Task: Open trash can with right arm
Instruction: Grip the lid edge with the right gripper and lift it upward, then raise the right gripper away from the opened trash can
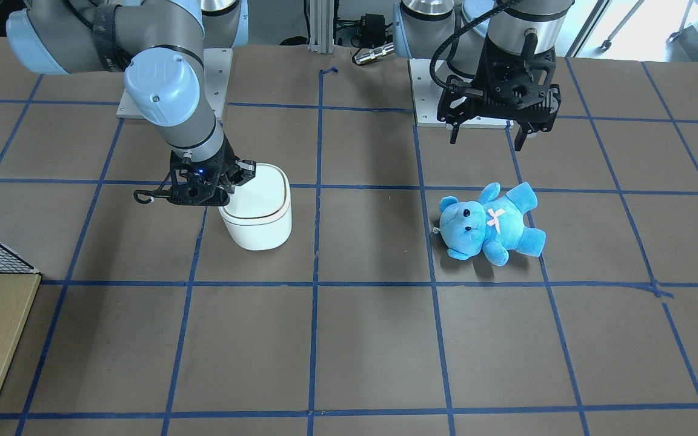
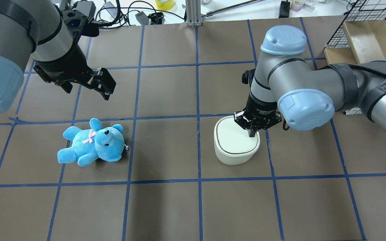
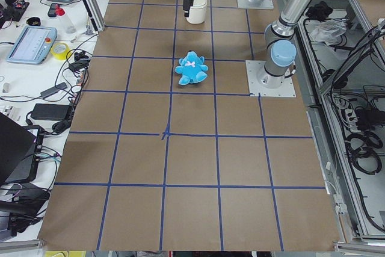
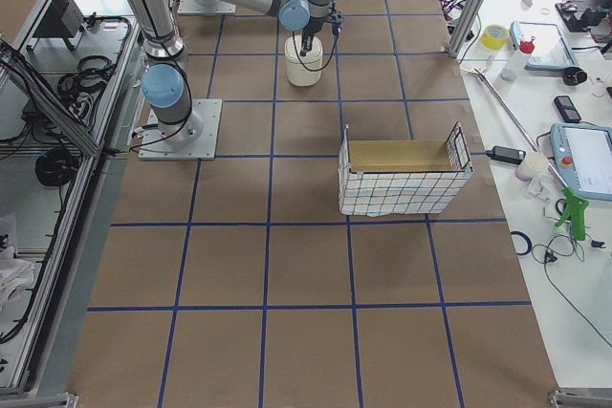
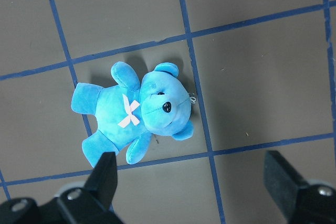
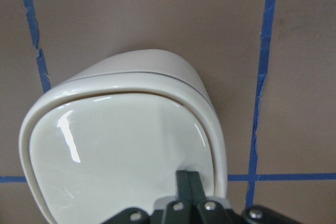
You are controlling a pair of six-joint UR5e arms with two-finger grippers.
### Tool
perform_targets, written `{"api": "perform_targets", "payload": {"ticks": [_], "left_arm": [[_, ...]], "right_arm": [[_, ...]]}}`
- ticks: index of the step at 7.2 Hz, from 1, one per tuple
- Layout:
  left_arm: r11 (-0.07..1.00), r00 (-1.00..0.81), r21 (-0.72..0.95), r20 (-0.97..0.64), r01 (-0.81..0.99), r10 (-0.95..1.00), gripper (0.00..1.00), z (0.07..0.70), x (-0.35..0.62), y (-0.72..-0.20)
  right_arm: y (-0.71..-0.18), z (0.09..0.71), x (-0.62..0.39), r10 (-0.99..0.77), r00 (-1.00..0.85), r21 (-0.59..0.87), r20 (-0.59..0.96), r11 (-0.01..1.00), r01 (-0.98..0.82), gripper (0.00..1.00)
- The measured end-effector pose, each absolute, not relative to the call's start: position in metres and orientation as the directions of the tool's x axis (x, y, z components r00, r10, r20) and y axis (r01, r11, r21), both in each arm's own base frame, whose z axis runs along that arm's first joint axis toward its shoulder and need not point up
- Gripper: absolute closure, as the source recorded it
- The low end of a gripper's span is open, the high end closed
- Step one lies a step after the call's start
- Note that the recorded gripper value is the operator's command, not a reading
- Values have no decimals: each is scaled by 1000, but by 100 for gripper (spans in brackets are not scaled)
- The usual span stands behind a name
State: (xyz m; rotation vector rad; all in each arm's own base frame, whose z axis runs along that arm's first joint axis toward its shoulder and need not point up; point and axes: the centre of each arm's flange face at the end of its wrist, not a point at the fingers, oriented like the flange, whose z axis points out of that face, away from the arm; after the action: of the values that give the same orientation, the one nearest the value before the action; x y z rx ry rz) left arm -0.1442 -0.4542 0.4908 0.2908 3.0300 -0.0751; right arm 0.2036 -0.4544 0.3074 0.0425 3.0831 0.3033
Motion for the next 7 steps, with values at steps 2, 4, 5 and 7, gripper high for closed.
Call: {"api": "perform_targets", "payload": {"ticks": [2, 4, 5, 7], "left_arm": [[981, -977, -40, -101, 192, 187, 0, 491, -144, -454], [981, -977, -40, -101, 192, 187, 0, 491, -144, -454], [981, -977, -40, -101, 192, 187, 0, 491, -144, -454], [981, -977, -40, -101, 192, 187, 0, 491, -144, -454]], "right_arm": [[-455, 307, 204, 36, -998, 197, -42, 980, 27, 96], [-458, 318, 204, 41, -998, 173, -40, 984, 34, 94], [-460, 331, 204, 43, -998, 156, -43, 987, 35, 92], [-465, 361, 204, 44, -998, 124, -49, 992, 38, 61]]}}
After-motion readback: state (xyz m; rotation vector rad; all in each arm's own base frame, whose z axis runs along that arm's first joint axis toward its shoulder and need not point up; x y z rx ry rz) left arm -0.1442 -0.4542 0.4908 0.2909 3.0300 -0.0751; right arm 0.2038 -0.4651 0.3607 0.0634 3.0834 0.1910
